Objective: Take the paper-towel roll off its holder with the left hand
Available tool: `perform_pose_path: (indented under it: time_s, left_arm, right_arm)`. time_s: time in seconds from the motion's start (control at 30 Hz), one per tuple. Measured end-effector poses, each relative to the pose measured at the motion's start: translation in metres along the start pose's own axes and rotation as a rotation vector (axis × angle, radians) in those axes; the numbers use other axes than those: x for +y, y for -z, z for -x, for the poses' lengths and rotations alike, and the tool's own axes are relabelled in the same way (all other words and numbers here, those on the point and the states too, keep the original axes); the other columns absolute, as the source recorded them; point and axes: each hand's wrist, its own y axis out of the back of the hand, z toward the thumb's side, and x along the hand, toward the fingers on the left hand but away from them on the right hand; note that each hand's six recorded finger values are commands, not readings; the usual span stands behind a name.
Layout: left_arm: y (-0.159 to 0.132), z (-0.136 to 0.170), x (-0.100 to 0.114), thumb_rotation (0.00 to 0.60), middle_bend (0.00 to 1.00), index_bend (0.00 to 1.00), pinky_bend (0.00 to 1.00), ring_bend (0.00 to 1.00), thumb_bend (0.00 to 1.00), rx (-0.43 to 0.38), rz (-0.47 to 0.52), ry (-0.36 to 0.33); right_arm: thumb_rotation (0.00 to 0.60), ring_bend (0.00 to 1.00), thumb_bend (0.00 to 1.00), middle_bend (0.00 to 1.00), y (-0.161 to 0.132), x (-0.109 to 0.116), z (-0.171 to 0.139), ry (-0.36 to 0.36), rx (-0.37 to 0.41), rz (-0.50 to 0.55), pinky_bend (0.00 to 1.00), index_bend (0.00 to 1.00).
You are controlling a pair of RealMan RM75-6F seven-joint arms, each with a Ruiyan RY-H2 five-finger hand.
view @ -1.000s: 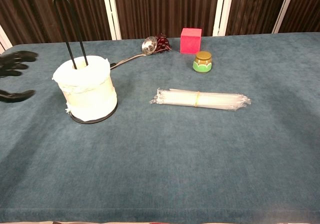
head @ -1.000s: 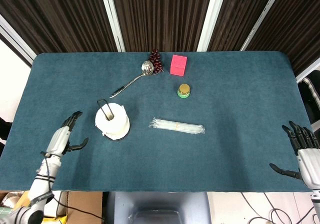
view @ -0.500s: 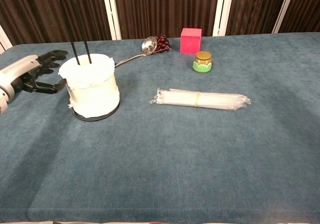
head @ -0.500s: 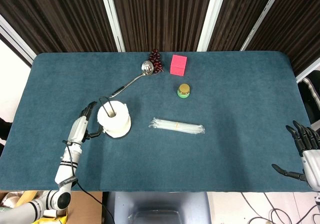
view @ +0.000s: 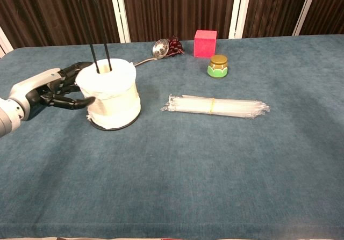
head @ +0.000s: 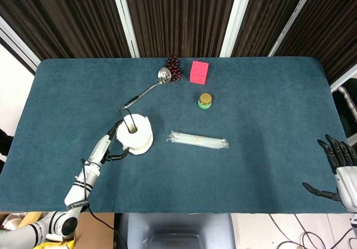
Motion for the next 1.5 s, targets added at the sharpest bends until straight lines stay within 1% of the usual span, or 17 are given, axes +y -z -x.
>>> perform_pose_path:
  time_s: [0.13, 0.27, 0.33, 0.37, 0.4, 0.43, 0.5, 0.6, 0.67, 0.73, 0.87, 0.97, 1.07, 1.13, 1.33, 1.5]
  left_arm:
    - [-0.001, -0.003, -0.011, 0.600, 0.00, 0.00, 0.02, 0.00, 0.36, -0.010, 0.050, 0.029]
    - [0.004, -0.009, -0.025, 0.600, 0.00, 0.00, 0.02, 0.00, 0.36, -0.011, 0.083, 0.023]
    - [0.005, -0.012, -0.029, 0.600, 0.01, 0.00, 0.02, 0.00, 0.36, -0.017, 0.105, -0.004]
    - [0.006, -0.014, -0.029, 0.600, 0.03, 0.02, 0.05, 0.01, 0.36, -0.022, 0.111, -0.023]
    - [0.006, -0.015, -0.028, 0.600, 0.07, 0.05, 0.08, 0.04, 0.36, -0.030, 0.118, -0.052]
    - [0.006, -0.016, -0.027, 0.600, 0.12, 0.09, 0.12, 0.08, 0.36, -0.038, 0.122, -0.077]
    - [0.006, -0.017, -0.024, 0.600, 0.22, 0.21, 0.24, 0.19, 0.36, -0.058, 0.125, -0.141]
    - [0.006, -0.017, -0.016, 0.600, 0.33, 0.34, 0.36, 0.30, 0.36, -0.086, 0.118, -0.232]
    - [0.006, -0.016, -0.012, 0.600, 0.38, 0.40, 0.42, 0.34, 0.35, -0.099, 0.116, -0.275]
    - [0.005, -0.014, -0.008, 0.600, 0.40, 0.42, 0.45, 0.36, 0.35, -0.111, 0.118, -0.302]
    - [0.003, -0.012, 0.001, 0.600, 0.41, 0.43, 0.46, 0.37, 0.34, -0.124, 0.109, -0.316]
    - [-0.004, -0.010, 0.012, 0.600, 0.41, 0.43, 0.46, 0.37, 0.34, -0.142, 0.103, -0.328]
    - [-0.014, -0.007, 0.029, 0.600, 0.41, 0.43, 0.46, 0.37, 0.34, -0.165, 0.084, -0.343]
    - [-0.024, -0.004, 0.043, 0.600, 0.41, 0.42, 0.46, 0.36, 0.34, -0.184, 0.058, -0.354]
    - [-0.063, 0.006, 0.089, 0.600, 0.40, 0.41, 0.46, 0.35, 0.34, -0.236, -0.074, -0.383]
    - [-0.094, 0.021, 0.123, 0.600, 0.40, 0.40, 0.46, 0.35, 0.34, -0.252, -0.155, -0.393]
  right_arm:
    - [0.600, 0.00, 0.10, 0.00, 0.000, -0.001, 0.000, -0.007, 0.001, -0.001, 0.04, 0.00]
    - [0.600, 0.00, 0.10, 0.00, 0.000, 0.000, 0.000, -0.005, 0.000, 0.002, 0.04, 0.00]
    - [0.600, 0.00, 0.10, 0.00, 0.000, 0.001, 0.000, -0.002, 0.001, 0.004, 0.04, 0.00]
    - [0.600, 0.00, 0.10, 0.00, 0.000, 0.001, 0.000, -0.001, 0.002, 0.005, 0.04, 0.00]
    - [0.600, 0.00, 0.10, 0.00, 0.000, 0.001, 0.000, -0.001, 0.001, 0.006, 0.04, 0.00]
    - [0.600, 0.00, 0.10, 0.00, 0.000, 0.001, 0.000, -0.002, 0.000, 0.007, 0.04, 0.00]
    - [0.600, 0.00, 0.10, 0.00, 0.000, 0.001, 0.000, -0.004, 0.000, 0.007, 0.04, 0.00]
    - [0.600, 0.00, 0.10, 0.00, 0.000, 0.001, 0.000, -0.006, 0.003, 0.007, 0.04, 0.00]
    - [0.600, 0.00, 0.10, 0.00, 0.000, 0.000, 0.000, -0.007, 0.002, 0.005, 0.04, 0.00]
    - [0.600, 0.00, 0.10, 0.00, 0.000, 0.000, -0.001, -0.008, 0.002, 0.004, 0.04, 0.00]
    - [0.600, 0.00, 0.10, 0.00, 0.000, 0.000, 0.000, -0.006, 0.001, 0.005, 0.04, 0.00]
    - [0.600, 0.00, 0.10, 0.00, 0.000, 0.000, 0.000, -0.008, 0.001, 0.005, 0.04, 0.00]
    - [0.600, 0.00, 0.10, 0.00, 0.000, 0.000, 0.000, -0.006, 0.001, 0.006, 0.04, 0.00]
    - [0.600, 0.00, 0.10, 0.00, 0.000, 0.000, 0.000, -0.007, -0.002, 0.006, 0.04, 0.00]
    - [0.600, 0.00, 0.10, 0.00, 0.000, -0.002, 0.001, -0.014, -0.003, 0.004, 0.04, 0.00]
    - [0.600, 0.00, 0.10, 0.00, 0.000, -0.003, 0.002, -0.019, -0.005, 0.002, 0.04, 0.00]
